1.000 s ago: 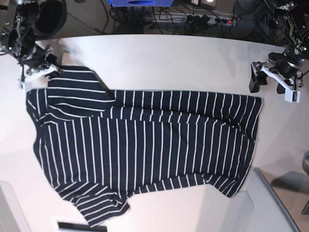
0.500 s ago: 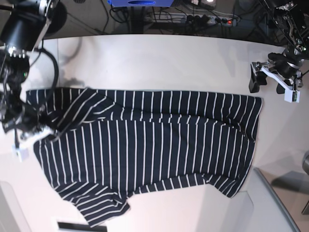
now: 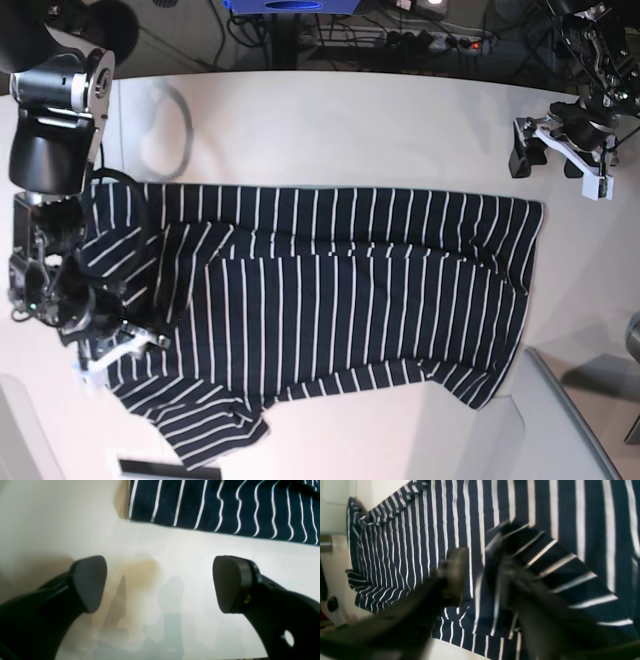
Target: Layout the t-shirt on the table in an organized manner, then fold the t-shirt properly
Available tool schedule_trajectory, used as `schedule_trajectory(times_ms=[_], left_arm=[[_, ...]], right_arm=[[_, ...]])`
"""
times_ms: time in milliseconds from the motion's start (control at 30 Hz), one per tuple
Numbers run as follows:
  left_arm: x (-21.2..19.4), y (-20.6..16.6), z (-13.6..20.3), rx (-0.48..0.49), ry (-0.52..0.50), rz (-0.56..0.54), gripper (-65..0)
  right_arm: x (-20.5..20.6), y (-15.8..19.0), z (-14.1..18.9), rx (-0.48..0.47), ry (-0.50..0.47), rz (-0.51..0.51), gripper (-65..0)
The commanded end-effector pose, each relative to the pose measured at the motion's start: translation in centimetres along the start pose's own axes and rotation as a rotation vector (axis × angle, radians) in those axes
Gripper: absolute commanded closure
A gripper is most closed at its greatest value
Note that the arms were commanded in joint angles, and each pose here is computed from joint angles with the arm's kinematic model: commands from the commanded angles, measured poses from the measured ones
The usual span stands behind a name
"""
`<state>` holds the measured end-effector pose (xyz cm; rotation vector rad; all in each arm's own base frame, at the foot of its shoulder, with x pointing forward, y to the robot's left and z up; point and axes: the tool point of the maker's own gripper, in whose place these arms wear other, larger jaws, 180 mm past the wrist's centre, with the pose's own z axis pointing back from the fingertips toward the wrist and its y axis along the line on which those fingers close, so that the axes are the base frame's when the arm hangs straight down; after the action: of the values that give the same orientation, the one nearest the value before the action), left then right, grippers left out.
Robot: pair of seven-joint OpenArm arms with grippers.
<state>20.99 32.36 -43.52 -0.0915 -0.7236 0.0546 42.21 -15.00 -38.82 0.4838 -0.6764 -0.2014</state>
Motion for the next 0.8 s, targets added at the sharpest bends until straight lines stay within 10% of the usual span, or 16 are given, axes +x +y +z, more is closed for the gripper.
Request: schedule_trajectory(times_ms=[0,167,333,767], left_arm=[[1.8,0.5,0.4,0.007,-0.051,-0.025,-63.8],[2.2,0.7,0.5,0.009,-0.061,-0.021,-38.3],[1.9,0.5,0.3,0.005,-0.060,-0.008,-1.6],[2.3,-0.1,-0.1,-0.009,-0.070,-0.001,0.0]], right_arm=[[2.6,0.5,0.8,0.017,-0.069,0.015,-34.4],[3.0,-1.0,4.3,-0.021,-0.173,0.035,-36.9],[-3.5,-5.8,10.3,-0.159,-0.286,-0.196,-29.4],[-15.0,-14.8,11.2,-0.321,-0.198,-0.620,-40.1]])
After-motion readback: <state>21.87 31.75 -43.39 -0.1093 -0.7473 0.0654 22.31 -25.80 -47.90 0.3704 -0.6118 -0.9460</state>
